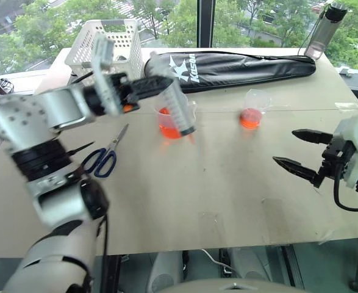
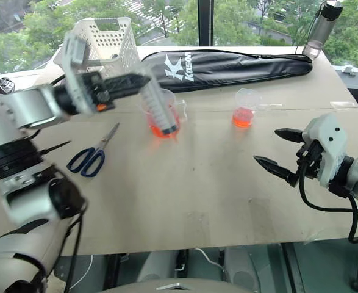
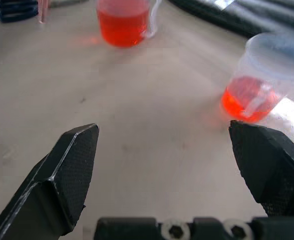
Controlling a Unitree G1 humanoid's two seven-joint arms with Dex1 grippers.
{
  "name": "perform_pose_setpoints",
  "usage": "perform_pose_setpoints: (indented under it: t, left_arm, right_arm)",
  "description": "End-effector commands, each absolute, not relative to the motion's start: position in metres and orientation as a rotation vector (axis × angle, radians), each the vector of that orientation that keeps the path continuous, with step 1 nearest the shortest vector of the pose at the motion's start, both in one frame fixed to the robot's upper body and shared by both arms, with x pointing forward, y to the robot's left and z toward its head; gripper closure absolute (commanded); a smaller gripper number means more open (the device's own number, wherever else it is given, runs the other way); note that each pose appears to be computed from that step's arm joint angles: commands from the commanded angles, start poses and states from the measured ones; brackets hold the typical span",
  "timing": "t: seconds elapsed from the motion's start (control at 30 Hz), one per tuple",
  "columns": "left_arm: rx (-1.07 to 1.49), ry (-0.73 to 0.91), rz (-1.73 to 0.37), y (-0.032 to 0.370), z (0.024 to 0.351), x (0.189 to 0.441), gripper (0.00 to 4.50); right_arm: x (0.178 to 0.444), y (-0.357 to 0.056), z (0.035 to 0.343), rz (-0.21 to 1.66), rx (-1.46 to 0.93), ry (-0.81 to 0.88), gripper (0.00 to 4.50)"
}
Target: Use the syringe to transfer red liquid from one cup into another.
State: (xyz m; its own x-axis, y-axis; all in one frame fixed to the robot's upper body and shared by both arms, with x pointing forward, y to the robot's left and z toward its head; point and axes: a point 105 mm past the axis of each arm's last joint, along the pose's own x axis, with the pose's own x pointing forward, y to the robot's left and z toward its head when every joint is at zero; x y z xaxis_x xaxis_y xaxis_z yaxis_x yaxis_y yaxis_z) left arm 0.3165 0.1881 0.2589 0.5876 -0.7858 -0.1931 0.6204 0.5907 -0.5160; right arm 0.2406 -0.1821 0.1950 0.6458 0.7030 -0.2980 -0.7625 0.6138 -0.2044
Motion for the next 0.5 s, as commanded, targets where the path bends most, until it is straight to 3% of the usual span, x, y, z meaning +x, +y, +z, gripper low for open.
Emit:
perform_pose_setpoints:
  t: [0.03,0.27,0.5]
  left_arm:
    - [-0.381,0.506,-0.818,0.209,0.256,0.301,2.96]
    - [-0.364,0.681,-0.637,0.231,0.212,0.314,2.96]
    - [-0.349,0.762,-0.537,0.235,0.181,0.332,2.96]
  right_arm:
    - [0.224,-0.172,0.205,0.952,-0.395,0.139,0.00]
    - [0.200,-0.155,0.215,1.116,-0.438,-0.016,0.00]
    - [0.191,-0.149,0.212,1.130,-0.445,-0.046,0.00]
